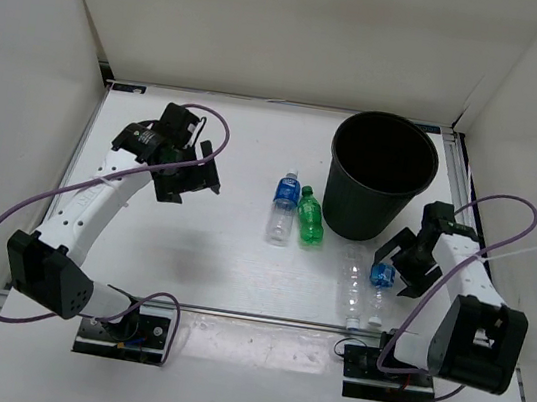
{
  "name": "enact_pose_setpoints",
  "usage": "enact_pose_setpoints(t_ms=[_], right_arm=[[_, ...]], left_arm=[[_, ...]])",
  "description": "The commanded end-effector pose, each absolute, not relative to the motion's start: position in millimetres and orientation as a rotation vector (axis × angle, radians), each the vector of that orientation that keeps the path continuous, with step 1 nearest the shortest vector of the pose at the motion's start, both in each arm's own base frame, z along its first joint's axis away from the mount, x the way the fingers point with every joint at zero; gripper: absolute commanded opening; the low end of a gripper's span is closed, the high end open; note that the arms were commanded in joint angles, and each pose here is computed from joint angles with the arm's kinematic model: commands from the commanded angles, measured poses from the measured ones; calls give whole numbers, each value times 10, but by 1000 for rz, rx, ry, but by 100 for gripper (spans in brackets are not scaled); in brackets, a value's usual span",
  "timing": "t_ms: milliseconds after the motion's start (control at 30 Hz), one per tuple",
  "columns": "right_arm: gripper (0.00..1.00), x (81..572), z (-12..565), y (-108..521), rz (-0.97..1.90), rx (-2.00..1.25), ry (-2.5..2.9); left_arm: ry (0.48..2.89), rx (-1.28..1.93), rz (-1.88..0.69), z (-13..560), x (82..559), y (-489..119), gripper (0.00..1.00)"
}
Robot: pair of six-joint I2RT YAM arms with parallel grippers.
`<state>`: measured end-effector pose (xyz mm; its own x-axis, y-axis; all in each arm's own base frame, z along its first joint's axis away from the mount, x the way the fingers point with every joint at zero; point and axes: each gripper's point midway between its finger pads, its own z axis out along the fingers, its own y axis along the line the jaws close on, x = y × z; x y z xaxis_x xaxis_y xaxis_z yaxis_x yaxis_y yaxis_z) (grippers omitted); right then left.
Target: Put the plastic bottles in the bin
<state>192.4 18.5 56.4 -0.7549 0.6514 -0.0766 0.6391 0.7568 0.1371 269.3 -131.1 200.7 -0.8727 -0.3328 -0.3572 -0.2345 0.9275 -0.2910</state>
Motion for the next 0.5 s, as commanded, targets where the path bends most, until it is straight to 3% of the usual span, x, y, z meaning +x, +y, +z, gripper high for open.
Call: enact_pose_setpoints(t_ms=[0,67,233,467], right_arm=[[87,1956,455,142,160,1095,2834],[73,1941,467,141,167,1140,2839],[62,1843,490,56,42,1247,2863],[33,1744,697,-133,-153,1347,2830]], left_arm=[[2629,-386,-352,2114,2693,-1302,100],[2629,-386,-352,2092,2699,-1304,100],[2629,-386,-352,2075,2727,-1315,100],[2642,-384,-358,2051,2728,-1332,100]])
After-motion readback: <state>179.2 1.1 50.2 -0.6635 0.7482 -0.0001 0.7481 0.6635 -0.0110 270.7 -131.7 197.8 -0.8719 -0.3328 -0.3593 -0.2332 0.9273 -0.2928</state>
